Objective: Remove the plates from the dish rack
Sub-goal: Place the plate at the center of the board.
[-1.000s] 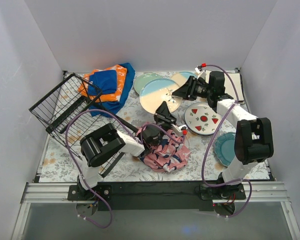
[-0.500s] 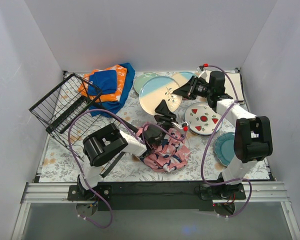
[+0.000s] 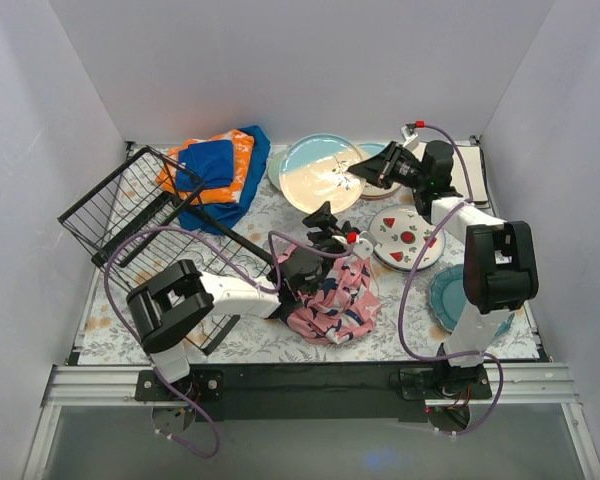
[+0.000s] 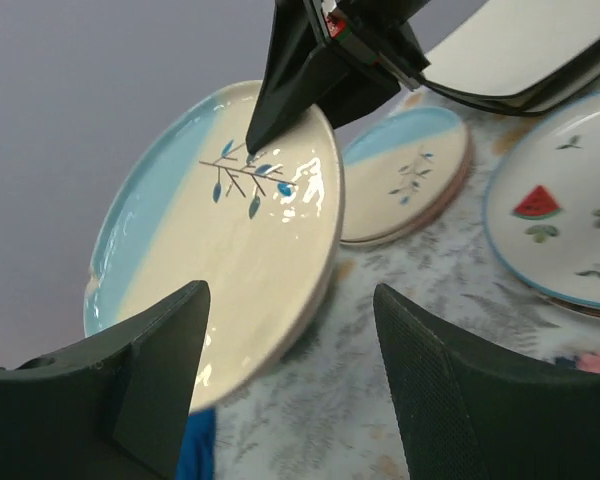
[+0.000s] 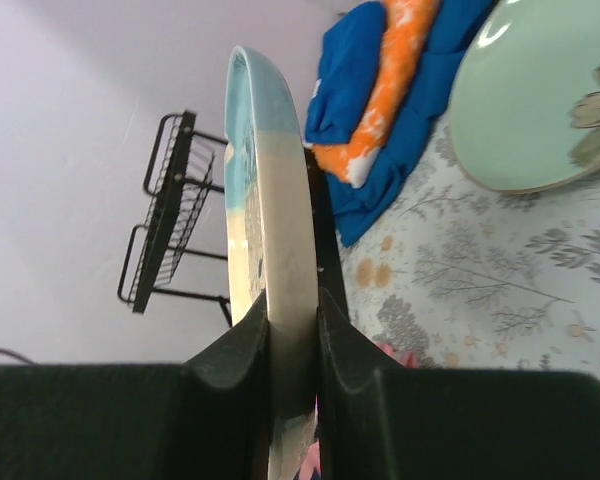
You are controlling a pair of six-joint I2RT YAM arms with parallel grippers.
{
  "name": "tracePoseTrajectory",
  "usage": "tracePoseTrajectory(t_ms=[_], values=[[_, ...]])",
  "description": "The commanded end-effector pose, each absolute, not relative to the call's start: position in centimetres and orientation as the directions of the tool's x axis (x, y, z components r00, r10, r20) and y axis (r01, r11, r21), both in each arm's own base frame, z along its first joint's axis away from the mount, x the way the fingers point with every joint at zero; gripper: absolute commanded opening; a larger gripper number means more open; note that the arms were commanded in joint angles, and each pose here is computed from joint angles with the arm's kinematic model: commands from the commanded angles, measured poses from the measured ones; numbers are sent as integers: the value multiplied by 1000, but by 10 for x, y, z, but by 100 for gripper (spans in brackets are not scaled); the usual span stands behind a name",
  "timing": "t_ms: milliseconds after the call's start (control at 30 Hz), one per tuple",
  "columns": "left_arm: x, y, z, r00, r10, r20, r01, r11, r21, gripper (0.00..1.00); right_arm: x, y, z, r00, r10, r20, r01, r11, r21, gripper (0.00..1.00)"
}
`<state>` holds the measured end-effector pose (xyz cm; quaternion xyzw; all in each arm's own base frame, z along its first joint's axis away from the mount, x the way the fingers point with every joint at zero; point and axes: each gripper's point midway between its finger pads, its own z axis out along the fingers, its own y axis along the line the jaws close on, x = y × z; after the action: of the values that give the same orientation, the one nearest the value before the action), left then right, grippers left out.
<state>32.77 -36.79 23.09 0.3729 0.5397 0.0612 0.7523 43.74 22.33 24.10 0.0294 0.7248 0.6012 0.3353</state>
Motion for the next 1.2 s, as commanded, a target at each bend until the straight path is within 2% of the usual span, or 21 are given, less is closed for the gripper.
tracePoseTrajectory(t_ms=[0,167,233,267,367,567,700,900,1167], values=[[299,-384,224,248,307,-919,562,727,394,65,476,188,295,-627,575,-526,-465,265,845,1],[268,-377,247,-15,22,-1000,689,724,6,65,501,154,288,-569,636,-521,-432,308,848,1],[264,-372,247,-136,-8,-991,712,695,-103,65,515,128,279,-531,665,-525,-405,345,847,1],[260,-371,256,-217,-75,-973,697,687,-208,66,518,121,275,-522,675,-521,-392,352,850,1],[249,-369,251,-370,-91,-925,671,662,-334,66,531,95,261,-485,708,-513,-349,382,856,1],[224,-352,267,-421,-203,-884,700,548,-459,68,552,61,243,-388,729,-564,-273,493,826,1],[237,-327,249,-404,-251,-880,625,627,-465,68,564,47,238,-352,737,-577,-243,523,817,1],[236,-307,269,-316,-319,-894,625,638,-449,68,578,48,220,-377,742,-554,-214,512,832,1],[238,-302,267,-283,-308,-908,613,670,-419,68,600,53,204,-393,735,-553,-190,524,831,1]])
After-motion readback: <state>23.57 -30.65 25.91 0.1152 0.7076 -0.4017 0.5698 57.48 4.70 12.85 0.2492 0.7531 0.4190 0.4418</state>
